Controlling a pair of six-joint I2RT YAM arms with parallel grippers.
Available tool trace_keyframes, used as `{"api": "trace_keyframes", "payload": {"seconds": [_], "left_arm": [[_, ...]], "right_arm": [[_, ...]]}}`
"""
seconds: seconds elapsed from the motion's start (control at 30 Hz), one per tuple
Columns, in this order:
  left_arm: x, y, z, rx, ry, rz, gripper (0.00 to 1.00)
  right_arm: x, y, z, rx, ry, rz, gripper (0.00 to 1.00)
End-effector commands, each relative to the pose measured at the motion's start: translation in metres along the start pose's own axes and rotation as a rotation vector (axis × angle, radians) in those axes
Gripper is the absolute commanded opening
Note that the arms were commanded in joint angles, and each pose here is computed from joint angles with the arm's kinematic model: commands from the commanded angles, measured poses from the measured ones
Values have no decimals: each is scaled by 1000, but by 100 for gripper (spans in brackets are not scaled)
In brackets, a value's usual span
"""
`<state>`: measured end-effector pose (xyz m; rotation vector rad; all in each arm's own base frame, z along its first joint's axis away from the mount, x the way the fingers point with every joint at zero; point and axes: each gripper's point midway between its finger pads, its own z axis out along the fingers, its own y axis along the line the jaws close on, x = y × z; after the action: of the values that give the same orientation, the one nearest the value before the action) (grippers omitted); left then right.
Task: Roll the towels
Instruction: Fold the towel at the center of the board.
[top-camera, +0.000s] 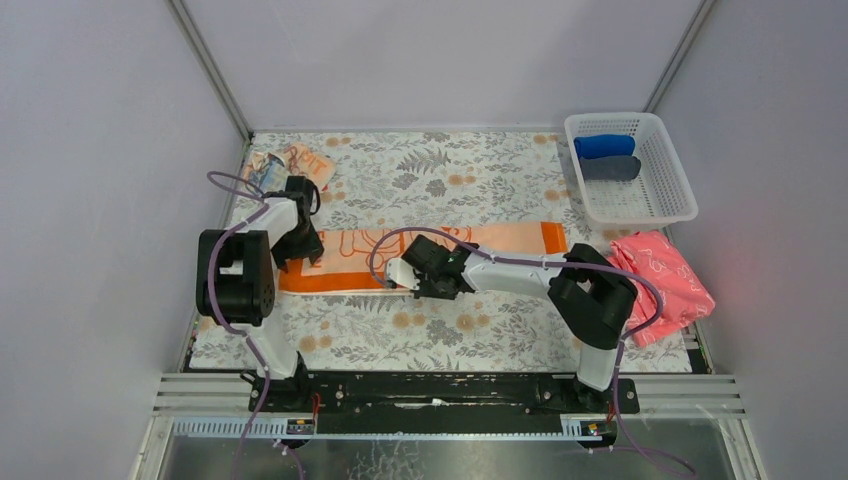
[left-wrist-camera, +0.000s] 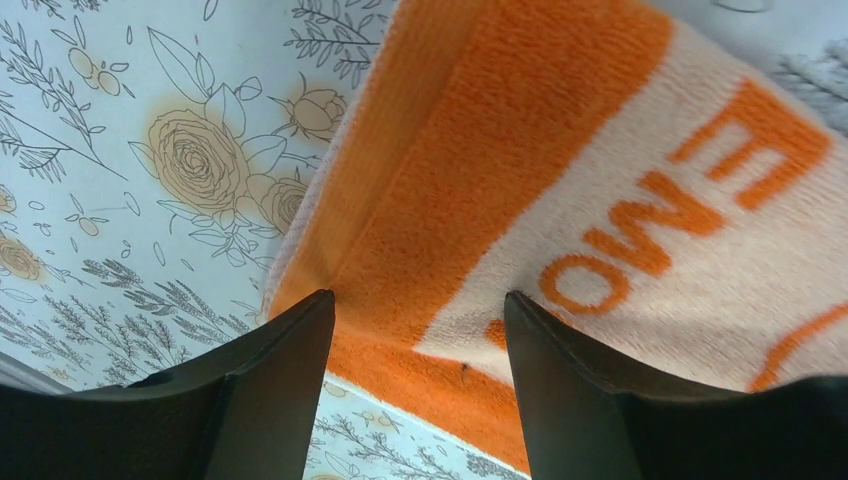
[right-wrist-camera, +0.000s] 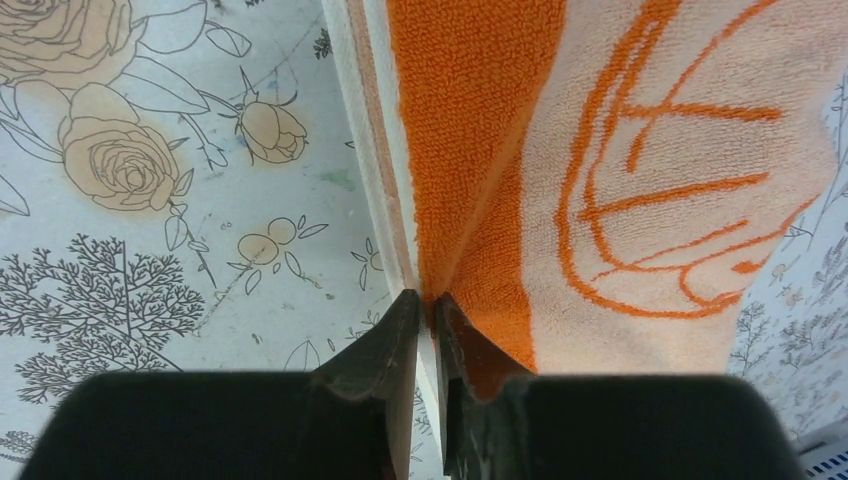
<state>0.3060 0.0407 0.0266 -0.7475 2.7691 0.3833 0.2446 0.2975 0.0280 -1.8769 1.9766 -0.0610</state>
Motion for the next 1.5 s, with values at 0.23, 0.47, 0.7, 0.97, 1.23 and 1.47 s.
{"api": "trace_keyframes", "payload": {"seconds": [0.23,0.47,0.7,0.97,1.23,1.47], "left_arm": [[17,29,22,-85,78,-60,61],[-7,26,-16,-10,-36,-155,61],[-28,-11,-34,95,-80,-136,62],[1,-12,18,86,101,-142,62],[32,41,35,32,190,-253,62],[8,35,11,90,91,-267,68]], "right_arm": [[-13,-2,-33,-31,-118,179,60],[32,-50,-65,27,-219,612,64],[99,-58,-45,106,-103,992,64],[158,-48,-23,130,73,1203,65],[188,-47,-22,194,147,1357,65],[168,-80,-52,239,16,1329,67]]}}
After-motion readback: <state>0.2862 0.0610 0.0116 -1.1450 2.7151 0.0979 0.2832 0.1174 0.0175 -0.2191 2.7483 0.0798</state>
